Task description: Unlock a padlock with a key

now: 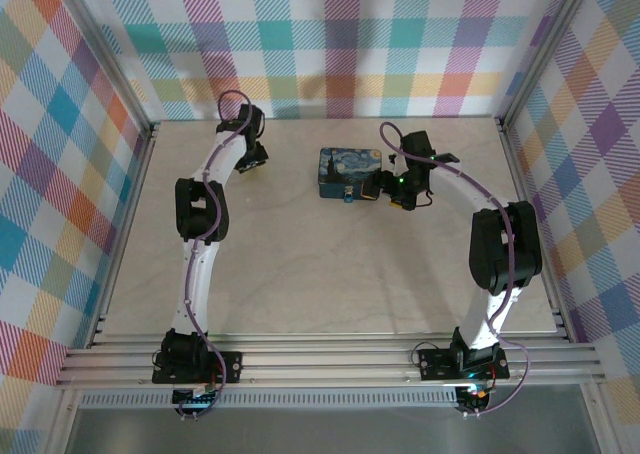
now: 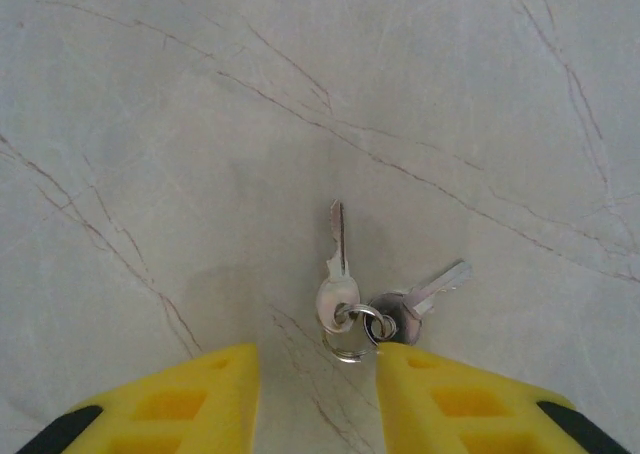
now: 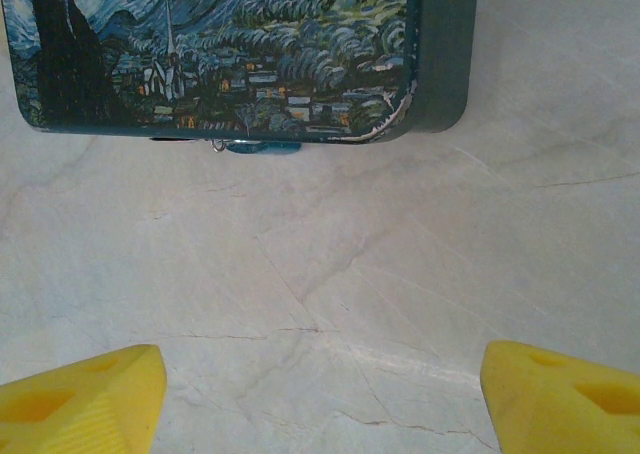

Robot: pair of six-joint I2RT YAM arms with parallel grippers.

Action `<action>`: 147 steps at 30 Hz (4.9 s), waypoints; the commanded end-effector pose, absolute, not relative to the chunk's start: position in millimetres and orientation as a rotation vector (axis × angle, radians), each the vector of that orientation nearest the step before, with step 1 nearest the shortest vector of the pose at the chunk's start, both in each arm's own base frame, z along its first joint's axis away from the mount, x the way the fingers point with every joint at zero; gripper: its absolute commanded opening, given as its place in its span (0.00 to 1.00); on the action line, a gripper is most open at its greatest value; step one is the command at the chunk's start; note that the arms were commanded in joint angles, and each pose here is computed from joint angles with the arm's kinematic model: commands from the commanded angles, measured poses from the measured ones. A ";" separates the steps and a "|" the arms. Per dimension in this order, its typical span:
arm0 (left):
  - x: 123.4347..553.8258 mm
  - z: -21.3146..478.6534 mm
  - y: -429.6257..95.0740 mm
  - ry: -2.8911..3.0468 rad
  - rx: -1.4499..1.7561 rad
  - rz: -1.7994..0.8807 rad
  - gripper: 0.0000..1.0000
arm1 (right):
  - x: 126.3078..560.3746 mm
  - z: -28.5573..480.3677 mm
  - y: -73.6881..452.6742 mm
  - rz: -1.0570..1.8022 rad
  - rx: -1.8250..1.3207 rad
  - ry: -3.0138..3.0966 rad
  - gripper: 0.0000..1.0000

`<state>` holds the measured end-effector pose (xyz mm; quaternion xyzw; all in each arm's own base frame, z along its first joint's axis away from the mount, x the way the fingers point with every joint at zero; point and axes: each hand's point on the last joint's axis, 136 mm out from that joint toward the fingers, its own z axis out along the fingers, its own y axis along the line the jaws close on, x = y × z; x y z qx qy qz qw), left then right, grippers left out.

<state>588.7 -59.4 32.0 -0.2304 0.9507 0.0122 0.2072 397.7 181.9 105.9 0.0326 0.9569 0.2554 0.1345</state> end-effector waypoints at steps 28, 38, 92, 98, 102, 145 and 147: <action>545.7 122.4 -80.0 2.593 -0.368 -0.095 0.00 | 380.2 130.1 188.5 0.774 0.060 2.721 0.82; 545.9 126.0 -74.3 2.574 -0.506 -0.064 0.25 | 365.4 138.1 192.9 0.787 0.036 2.716 0.82; 502.2 92.7 -82.5 2.632 -0.476 -0.074 0.00 | 332.7 145.0 178.0 0.766 0.079 2.673 0.81; 437.8 126.0 -132.1 2.598 -0.190 -0.385 0.00 | 322.3 158.0 190.8 0.911 0.076 2.655 0.81; 393.0 148.7 -162.7 2.541 0.002 -0.596 0.00 | 317.0 164.8 201.1 1.019 0.070 2.647 0.79; 247.9 300.7 -313.0 2.034 0.891 -1.546 0.00 | 237.2 293.4 293.4 1.844 -0.670 2.103 0.38; 247.7 299.2 -314.9 2.036 0.898 -1.553 0.00 | 234.1 294.5 292.9 1.849 -0.687 2.097 0.36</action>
